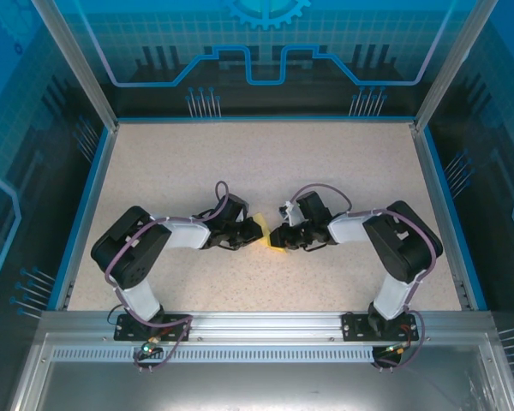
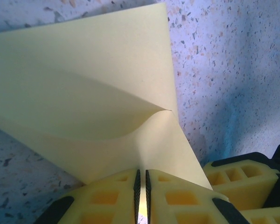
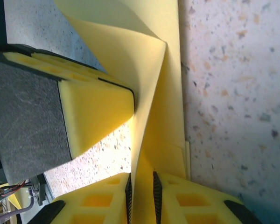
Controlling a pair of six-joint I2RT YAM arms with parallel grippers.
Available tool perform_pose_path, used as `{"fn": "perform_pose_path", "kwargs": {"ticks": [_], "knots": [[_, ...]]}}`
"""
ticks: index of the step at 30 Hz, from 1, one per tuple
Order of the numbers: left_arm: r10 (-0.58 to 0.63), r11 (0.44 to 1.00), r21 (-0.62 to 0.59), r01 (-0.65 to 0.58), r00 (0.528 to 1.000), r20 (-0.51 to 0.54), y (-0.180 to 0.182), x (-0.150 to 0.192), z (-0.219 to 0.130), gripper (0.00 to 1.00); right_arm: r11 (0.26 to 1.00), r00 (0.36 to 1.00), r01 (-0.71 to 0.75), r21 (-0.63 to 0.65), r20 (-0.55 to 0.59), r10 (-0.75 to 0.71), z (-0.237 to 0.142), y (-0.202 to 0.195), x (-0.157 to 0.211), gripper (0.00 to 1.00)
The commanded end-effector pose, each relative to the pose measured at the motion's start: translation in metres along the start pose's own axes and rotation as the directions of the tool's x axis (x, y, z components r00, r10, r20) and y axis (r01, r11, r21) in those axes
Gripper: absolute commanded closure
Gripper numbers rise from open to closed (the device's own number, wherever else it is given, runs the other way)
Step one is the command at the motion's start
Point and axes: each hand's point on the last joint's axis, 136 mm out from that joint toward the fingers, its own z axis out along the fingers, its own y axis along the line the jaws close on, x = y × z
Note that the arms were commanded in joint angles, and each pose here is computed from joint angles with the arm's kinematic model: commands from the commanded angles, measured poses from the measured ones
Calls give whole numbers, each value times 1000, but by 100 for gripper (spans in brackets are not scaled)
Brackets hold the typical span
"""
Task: Fold a paper plane with a square sheet of paper (pick it up from the middle)
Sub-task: Fold the wing for the fifth time at the center of the table.
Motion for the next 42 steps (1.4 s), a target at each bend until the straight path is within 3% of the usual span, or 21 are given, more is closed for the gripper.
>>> {"fn": "perform_pose_path", "kwargs": {"ticks": [1, 20, 24, 37, 42], "knots": [[-8, 998, -68, 8, 1000, -11, 18, 5, 4, 85, 999, 999, -19, 43, -26, 21, -9, -5, 6, 78], [-15, 998, -69, 13, 1000, -17, 24, 11, 4, 86, 1000, 999, -15, 27, -40, 16, -21, 3, 5, 75], [-19, 997, -73, 17, 1000, -15, 25, 11, 4, 86, 1000, 998, -2, 30, -63, 4, -20, 1, 10, 90], [-24, 997, -79, 22, 1000, -14, 24, 10, 4, 86, 993, 991, 8, 115, -136, 8, -10, -19, 22, 86], [-20, 996, -82, 19, 1000, -14, 24, 10, 3, 86, 994, 995, 49, 94, -92, -40, -26, 1, 11, 73]]}}
